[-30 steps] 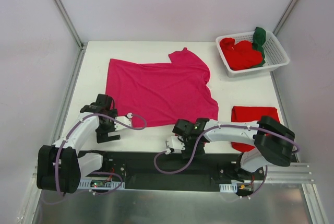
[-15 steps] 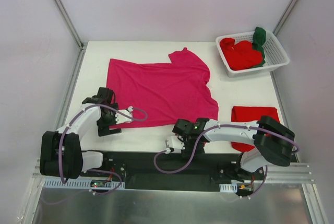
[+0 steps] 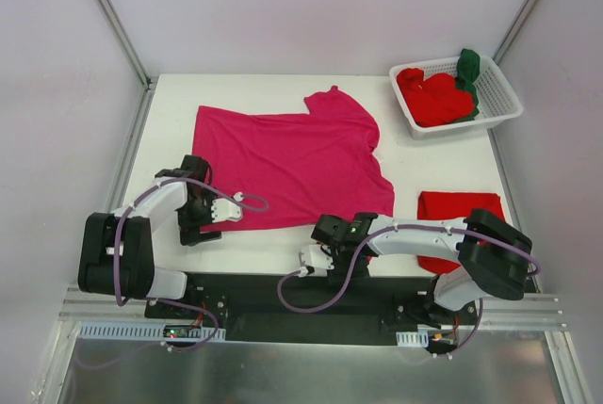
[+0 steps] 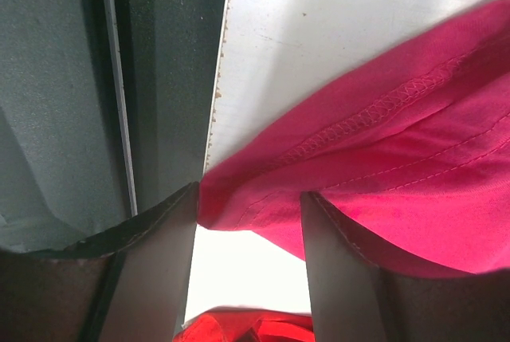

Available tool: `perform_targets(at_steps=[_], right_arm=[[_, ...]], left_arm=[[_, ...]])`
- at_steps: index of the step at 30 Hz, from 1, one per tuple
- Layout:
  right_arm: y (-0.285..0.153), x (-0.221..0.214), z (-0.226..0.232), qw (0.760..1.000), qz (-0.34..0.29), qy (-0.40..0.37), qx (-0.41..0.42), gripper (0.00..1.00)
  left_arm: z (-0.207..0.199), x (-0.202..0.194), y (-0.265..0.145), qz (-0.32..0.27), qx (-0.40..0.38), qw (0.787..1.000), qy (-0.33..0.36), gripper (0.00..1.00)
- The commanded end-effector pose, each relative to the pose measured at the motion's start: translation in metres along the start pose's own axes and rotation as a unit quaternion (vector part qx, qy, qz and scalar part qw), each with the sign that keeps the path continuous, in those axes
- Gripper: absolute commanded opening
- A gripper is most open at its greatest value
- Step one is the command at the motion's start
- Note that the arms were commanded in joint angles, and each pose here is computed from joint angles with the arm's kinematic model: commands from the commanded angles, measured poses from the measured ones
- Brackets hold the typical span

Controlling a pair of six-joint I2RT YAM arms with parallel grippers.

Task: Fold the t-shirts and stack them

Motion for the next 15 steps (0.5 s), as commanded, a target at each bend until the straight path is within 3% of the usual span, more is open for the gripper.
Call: perform_targets(at_steps=[1,15], right_arm=[[-0.0058,0.0036,0.0006,1.0,-0.005,0.01,0.011,0.57],[-0.0077,0.0048,-0.0013,1.0,-0.006,0.011,0.008,0.57]], left_arm=[[0.0036,0.0056,0.0014,-0.016,-0.029,0.999,0.0,0.95],[-0.0047,0.003,0.0065,-0.008,-0.063,0.998,-0.002,0.95]])
Point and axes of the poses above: each gripper's point midway between its finger pads, its own y axis out along the fingers, its own z axis along the line the jaws close on, x = y × z, the point moved 8 cm from there along -y, back along the fingers, and after that the axes turned 9 degrees about -y, right-handed, at the moved point
